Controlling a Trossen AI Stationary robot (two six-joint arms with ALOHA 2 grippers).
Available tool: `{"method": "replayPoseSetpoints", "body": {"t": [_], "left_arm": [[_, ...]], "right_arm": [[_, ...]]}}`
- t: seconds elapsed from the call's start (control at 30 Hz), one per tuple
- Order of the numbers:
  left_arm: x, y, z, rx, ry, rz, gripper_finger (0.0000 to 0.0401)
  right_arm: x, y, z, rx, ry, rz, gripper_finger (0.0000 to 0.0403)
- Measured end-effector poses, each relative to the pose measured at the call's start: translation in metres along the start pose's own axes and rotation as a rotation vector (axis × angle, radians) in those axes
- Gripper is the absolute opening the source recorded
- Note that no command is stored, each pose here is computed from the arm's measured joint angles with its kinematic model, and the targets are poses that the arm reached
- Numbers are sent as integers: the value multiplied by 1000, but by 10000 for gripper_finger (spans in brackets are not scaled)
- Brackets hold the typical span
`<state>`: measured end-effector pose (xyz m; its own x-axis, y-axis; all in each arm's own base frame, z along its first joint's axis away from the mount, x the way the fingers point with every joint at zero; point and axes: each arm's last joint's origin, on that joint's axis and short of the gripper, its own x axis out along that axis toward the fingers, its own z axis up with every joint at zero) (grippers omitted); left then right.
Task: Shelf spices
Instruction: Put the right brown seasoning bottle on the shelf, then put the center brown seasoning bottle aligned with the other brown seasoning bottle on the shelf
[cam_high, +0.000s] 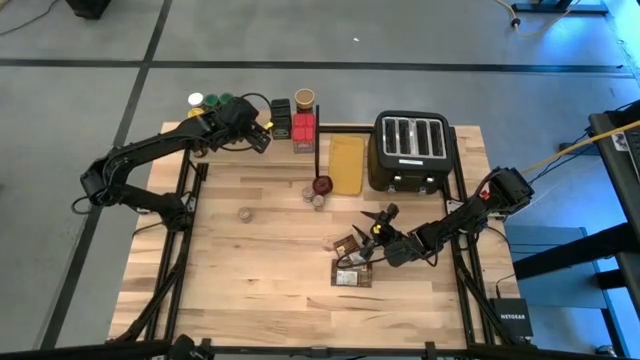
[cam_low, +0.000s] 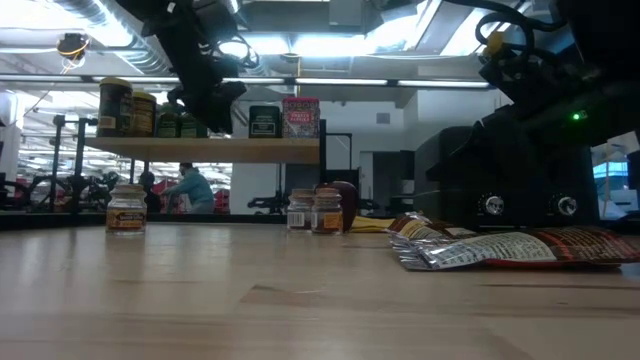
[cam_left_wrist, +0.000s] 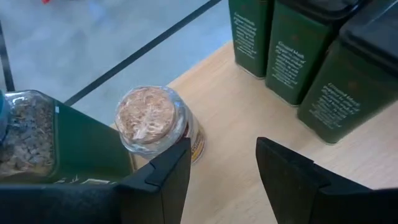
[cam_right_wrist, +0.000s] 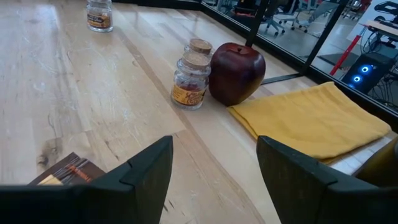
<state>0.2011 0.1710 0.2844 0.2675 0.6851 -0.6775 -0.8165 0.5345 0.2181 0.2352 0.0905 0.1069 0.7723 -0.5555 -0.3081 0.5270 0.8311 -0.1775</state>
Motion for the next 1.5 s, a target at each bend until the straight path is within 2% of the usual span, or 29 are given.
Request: {"method": "replayPoseSetpoints", "body": {"t": [0.33,0.53,0.7,0.8,0.97,1.1,1.27,1.4,1.5], "left_arm": [[0,1,0,-16,-4,43,175],[-4,-3,0,7,-16,28,175],[-31,-12,9,35,-108,-30,175],[-58,-22,13,60,-195,-112,175],[-92,-54,7,190,-287,-436,175],[-105,-92,-3,322,-317,-586,175],[-95,-139,-23,438,-305,-666,175],[-72,-163,-39,452,-210,-661,175],[-52,-175,-42,428,-159,-644,182]], "right_arm": [[0,0,0,0,0,0,237],[0,0,0,0,0,0,237],[0,0,0,0,0,0,237],[0,0,0,1,0,0,237],[0,0,0,3,-2,1,237],[0,0,0,4,-2,1,237],[0,0,1,6,-4,1,237],[0,0,1,7,-4,2,237],[0,1,0,7,1,16,237]]}}
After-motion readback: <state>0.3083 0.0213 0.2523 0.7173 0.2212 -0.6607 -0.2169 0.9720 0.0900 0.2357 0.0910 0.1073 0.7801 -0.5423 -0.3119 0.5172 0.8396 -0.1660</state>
